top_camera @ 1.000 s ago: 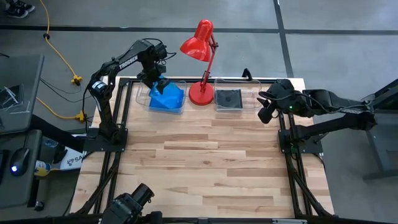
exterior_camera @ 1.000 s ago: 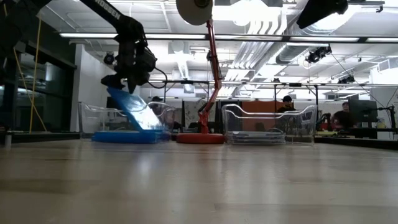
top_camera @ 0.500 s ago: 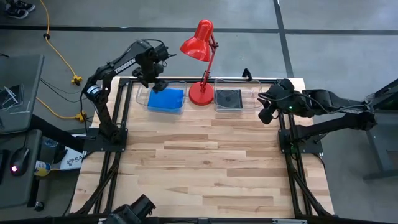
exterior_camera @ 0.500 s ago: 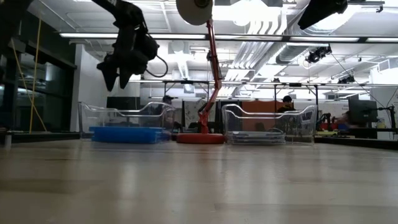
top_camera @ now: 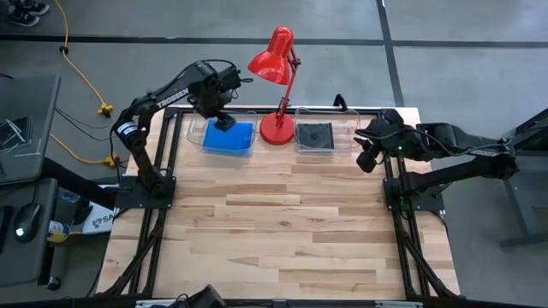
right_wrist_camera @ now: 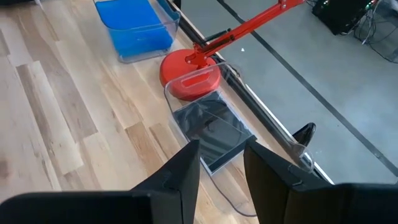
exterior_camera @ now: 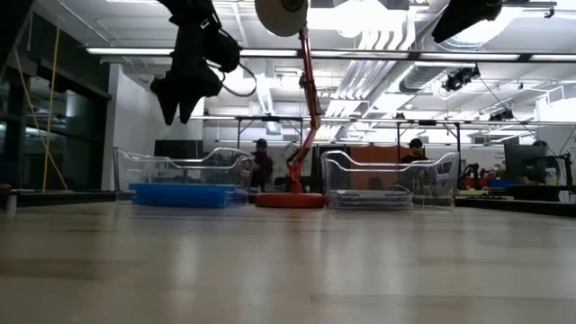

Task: Pick & place jewel cases by type
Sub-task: Return to Home Position

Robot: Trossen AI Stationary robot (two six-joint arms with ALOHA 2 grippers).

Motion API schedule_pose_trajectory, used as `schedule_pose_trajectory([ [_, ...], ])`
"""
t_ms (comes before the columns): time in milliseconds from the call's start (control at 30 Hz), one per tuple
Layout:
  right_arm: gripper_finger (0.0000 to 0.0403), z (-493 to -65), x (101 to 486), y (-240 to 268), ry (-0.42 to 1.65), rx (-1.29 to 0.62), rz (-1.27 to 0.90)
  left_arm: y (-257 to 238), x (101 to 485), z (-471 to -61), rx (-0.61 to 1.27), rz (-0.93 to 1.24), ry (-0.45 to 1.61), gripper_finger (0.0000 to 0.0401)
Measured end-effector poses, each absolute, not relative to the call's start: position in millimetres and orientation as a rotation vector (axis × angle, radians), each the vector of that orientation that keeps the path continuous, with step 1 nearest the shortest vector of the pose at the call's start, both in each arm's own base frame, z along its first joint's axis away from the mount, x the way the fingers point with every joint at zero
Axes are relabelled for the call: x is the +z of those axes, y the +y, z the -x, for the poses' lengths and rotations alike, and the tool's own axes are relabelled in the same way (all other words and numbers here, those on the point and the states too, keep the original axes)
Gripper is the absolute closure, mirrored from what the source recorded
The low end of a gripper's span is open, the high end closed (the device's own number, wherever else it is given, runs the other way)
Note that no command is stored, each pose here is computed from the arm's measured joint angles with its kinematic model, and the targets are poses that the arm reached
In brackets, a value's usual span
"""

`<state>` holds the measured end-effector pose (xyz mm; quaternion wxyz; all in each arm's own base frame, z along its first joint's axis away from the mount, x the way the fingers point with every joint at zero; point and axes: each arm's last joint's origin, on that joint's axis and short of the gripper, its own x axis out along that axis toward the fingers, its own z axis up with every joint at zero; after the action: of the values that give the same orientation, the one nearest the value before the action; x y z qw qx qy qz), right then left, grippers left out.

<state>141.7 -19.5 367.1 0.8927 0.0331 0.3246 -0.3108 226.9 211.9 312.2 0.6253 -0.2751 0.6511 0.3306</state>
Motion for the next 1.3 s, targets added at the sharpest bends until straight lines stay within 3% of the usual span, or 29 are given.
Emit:
schedule_pose_trajectory([
  [300, 0.0295, -140, 365, -19, 0.7, -0.643, -0.073, 193, 362, -214, 0.64, 0.488, 1.159, 0.0109],
  [767, 0.0295, -140, 365, -19, 0.676, -0.67, -0.148, 134, 455, -152, 0.576, 0.163, 0.623, 0.0109],
  [1300, 0.0295, -129, 369, -18, 0.606, -0.671, -0.309, 109, 475, -132, 0.353, -0.11, 0.51, 0.011],
])
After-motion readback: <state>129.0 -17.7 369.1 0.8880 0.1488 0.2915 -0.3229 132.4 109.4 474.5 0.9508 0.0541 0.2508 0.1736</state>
